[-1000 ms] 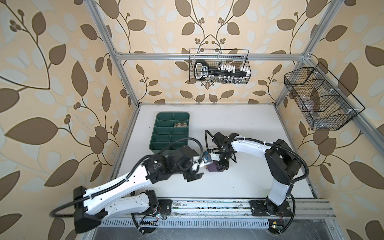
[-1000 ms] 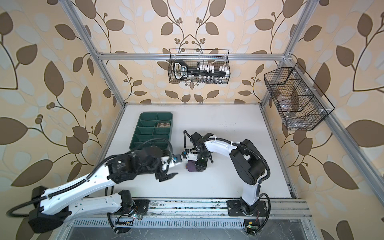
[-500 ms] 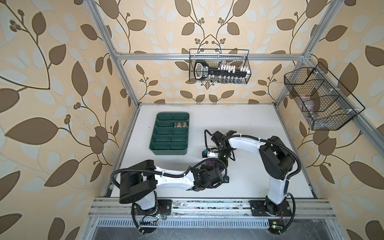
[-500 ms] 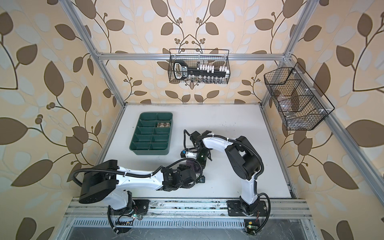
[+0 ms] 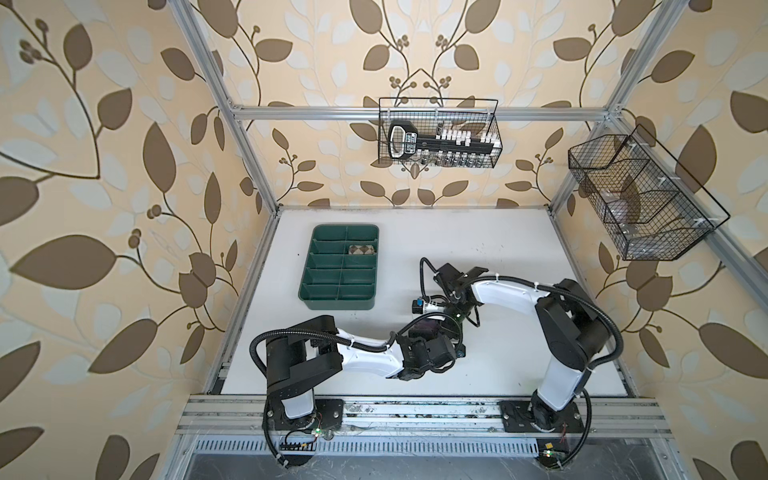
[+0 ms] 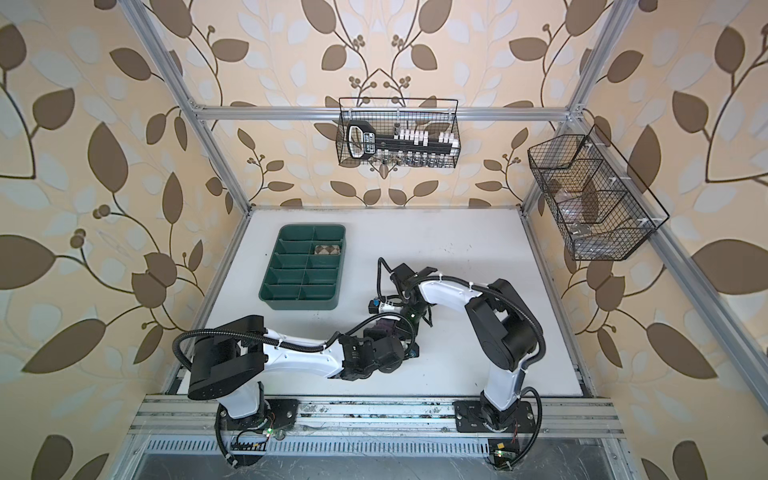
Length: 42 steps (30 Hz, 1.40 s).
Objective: Roll the socks
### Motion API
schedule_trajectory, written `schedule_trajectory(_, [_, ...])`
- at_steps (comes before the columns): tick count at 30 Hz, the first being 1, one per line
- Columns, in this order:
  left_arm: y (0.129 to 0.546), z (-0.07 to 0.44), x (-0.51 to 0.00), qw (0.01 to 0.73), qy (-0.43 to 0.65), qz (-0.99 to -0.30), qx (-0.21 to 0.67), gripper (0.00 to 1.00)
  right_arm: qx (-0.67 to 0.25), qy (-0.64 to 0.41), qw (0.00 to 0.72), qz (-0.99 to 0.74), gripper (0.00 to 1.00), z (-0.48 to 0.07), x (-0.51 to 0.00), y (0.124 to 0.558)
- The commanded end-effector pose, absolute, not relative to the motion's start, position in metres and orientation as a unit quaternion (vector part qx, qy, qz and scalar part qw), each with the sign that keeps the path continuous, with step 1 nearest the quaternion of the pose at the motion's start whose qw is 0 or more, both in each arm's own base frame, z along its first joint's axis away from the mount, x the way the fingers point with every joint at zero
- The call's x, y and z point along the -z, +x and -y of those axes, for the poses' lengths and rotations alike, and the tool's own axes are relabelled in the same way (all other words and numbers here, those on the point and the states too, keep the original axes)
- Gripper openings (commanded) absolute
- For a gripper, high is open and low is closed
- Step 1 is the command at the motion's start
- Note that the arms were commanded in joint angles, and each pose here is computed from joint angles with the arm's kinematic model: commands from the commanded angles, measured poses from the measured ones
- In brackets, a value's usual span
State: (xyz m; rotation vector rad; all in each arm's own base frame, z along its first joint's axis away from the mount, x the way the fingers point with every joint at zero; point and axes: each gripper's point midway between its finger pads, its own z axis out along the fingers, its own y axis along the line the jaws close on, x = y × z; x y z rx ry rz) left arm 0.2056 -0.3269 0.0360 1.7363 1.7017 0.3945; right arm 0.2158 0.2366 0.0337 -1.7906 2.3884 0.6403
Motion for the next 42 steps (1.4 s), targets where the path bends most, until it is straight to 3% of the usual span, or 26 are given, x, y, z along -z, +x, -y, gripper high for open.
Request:
schedule_trajectory(1, [0.18,0.301,0.006,0.224,0.702,-0.666,-0.119,0.0,-0.145,-0.556,0.158,-0.803,0.15,-0.225,-0.061,0.257])
schedule_trajectory(5, [0.176,0.3,0.003,0.206,0.708,-0.67,-0.087,0.0,-0.12,-0.478,0.244,-0.835,0.33,-0.201,-0.097,0.285])
schedule_trajectory(8, [0.176,0.301,-0.001,0.193,0.702,-0.683,-0.054,0.0,-0.117,-0.409,0.321,-0.846,0.34,-0.18,-0.128,0.302])
schedule_trajectory(12, [0.166,0.302,-0.001,0.142,0.704,-0.696,0.002,0.0,-0.098,-0.301,0.479,-0.819,0.35,-0.143,-0.203,0.318])
schedule_trajectory(13, [0.164,0.302,-0.001,0.129,0.704,-0.699,0.013,0.0,-0.084,-0.268,0.526,-0.803,0.35,-0.13,-0.226,0.318])
schedule_trajectory(16, [0.154,0.301,-0.004,0.063,0.693,-0.714,0.075,0.0,-0.029,-0.183,0.631,-0.753,0.49,-0.092,-0.277,0.304])
schedule_trajectory(19, [0.154,0.307,-0.013,0.004,0.655,-0.74,0.149,0.0,-0.03,-0.242,0.674,-0.697,0.48,-0.098,-0.294,0.271])
schedule_trajectory(21, [0.159,0.308,-0.016,-0.039,0.625,-0.756,0.191,0.0,-0.044,-0.315,0.665,-0.676,0.47,-0.115,-0.289,0.249])
schedule_trajectory(25, [0.169,0.313,-0.015,-0.105,0.571,-0.776,0.245,0.01,-0.058,-0.475,0.58,-0.659,0.47,-0.149,-0.246,0.208])
schedule_trajectory(31, [0.185,0.316,-0.011,-0.133,0.525,-0.792,0.281,0.02,0.074,-0.633,0.503,-0.584,0.53,-0.183,-0.185,0.186])
schedule_trajectory(42, [0.194,0.318,-0.009,-0.134,0.507,-0.8,0.292,0.02,0.153,-0.719,0.406,-0.544,0.56,-0.242,-0.078,0.215])
